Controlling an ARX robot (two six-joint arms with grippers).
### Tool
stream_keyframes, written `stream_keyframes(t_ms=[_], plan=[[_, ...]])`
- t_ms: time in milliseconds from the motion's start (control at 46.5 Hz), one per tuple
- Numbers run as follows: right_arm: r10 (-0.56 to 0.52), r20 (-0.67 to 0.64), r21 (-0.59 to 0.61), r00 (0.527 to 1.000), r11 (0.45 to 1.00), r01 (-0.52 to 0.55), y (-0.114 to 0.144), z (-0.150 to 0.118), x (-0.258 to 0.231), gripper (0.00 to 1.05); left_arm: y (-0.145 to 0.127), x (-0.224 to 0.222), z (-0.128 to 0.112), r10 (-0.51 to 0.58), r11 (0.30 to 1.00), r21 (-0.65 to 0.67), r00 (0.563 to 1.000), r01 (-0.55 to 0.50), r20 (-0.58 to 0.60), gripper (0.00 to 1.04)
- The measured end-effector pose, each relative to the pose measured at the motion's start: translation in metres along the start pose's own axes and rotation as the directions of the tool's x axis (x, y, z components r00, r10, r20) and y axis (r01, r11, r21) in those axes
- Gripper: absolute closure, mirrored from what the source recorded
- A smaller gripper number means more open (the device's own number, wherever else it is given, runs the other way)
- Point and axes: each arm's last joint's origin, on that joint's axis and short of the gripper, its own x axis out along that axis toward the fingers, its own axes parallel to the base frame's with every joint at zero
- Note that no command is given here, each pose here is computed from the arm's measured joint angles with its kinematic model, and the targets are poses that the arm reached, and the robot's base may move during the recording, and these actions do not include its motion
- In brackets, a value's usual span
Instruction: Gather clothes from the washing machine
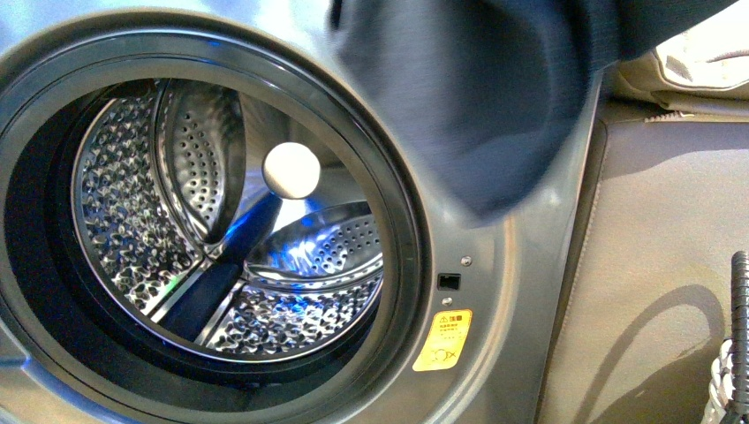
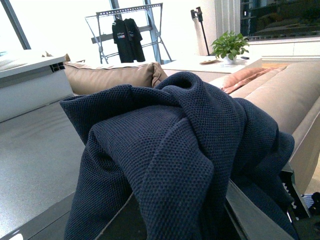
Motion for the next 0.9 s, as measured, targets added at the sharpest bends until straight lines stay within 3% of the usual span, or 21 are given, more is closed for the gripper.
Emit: stream_keyframes(t_ms=[129, 215, 451, 580, 903], plan=[[-0.009, 0.017, 0.000, 1.000, 1.000, 0.009, -0.002, 0.001, -0.004, 0.37, 0.000, 0.000, 0.000, -0.001, 1.000, 0.000, 1.000, 0.001, 0.000, 0.84], [-0.015, 0.035, 0.006, 0.999, 1.000, 0.015, -0.002, 0.003, -0.010, 0.54, 0.000, 0.000, 0.000, -0.004, 1.000, -0.002, 1.000, 0.004, 0.001, 0.83], [-0.078, 0.105, 0.052, 0.991, 0.996, 0.073, -0.009, 0.014, -0.026, 0.99, 0.000, -0.001, 0.003, -0.003, 1.000, 0.001, 1.000, 0.003, 0.012, 0.32], [-0.156, 0.155, 0.100, 0.975, 0.985, 0.142, -0.026, 0.028, -0.042, 1.00, 0.001, -0.002, 0.004, -0.002, 1.000, 0.003, 1.000, 0.002, 0.015, 0.05], [-0.228, 0.282, 0.125, 0.932, 0.972, 0.200, -0.055, 0.071, -0.106, 1.00, 0.001, -0.002, 0.004, -0.002, 1.000, 0.002, 1.000, 0.002, 0.015, 0.06]])
